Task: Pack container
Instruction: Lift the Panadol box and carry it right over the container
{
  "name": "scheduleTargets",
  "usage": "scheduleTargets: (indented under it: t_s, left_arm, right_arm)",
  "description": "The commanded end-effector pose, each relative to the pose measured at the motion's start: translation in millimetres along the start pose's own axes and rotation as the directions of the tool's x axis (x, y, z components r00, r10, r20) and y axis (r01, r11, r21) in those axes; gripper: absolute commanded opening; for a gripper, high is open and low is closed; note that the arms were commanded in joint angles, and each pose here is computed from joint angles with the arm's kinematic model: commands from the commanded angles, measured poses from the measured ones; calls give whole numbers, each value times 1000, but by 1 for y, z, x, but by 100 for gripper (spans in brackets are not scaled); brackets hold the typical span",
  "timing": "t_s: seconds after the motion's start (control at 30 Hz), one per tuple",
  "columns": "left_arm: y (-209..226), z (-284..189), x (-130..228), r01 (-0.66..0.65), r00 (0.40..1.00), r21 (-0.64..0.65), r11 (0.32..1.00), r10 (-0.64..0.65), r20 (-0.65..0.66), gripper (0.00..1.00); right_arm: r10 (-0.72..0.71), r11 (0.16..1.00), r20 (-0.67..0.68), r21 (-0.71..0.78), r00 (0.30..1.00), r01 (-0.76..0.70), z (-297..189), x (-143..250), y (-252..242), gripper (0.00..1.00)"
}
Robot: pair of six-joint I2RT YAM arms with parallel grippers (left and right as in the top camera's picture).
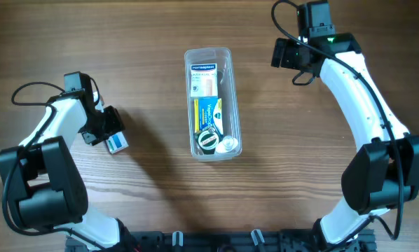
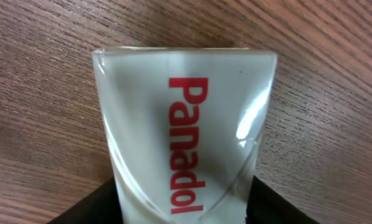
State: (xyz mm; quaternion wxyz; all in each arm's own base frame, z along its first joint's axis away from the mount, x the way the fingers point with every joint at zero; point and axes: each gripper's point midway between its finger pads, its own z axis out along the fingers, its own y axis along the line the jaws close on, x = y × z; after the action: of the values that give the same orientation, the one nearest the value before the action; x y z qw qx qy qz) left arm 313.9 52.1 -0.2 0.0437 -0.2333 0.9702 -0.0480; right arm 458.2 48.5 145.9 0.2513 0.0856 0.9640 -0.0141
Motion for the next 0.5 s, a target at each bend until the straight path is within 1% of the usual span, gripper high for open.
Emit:
scheduleTargets:
  t_s: [0.0, 0.2, 0.3, 0.47]
  left_arm:
    - [2, -1, 0, -3, 1000, -14, 1000, 3, 14, 57]
    - [0, -1, -4, -4, 999, -8, 1000, 5, 32, 55]
    - [0, -2, -6, -4, 999, -7, 1000, 4, 35, 52]
    - [-2, -5, -10, 32, 998, -1, 999, -32, 50, 52]
  right_arm:
    - [-3, 1000, 38, 0, 999, 4, -11, -10, -2, 100]
    - [-4, 1000, 38, 0, 999, 4, -11, -10, -2, 100]
    - [-4, 1000, 38, 0, 999, 4, -11, -10, -2, 100]
    - [-4, 1000, 37, 0, 999, 4, -11, -10, -2, 100]
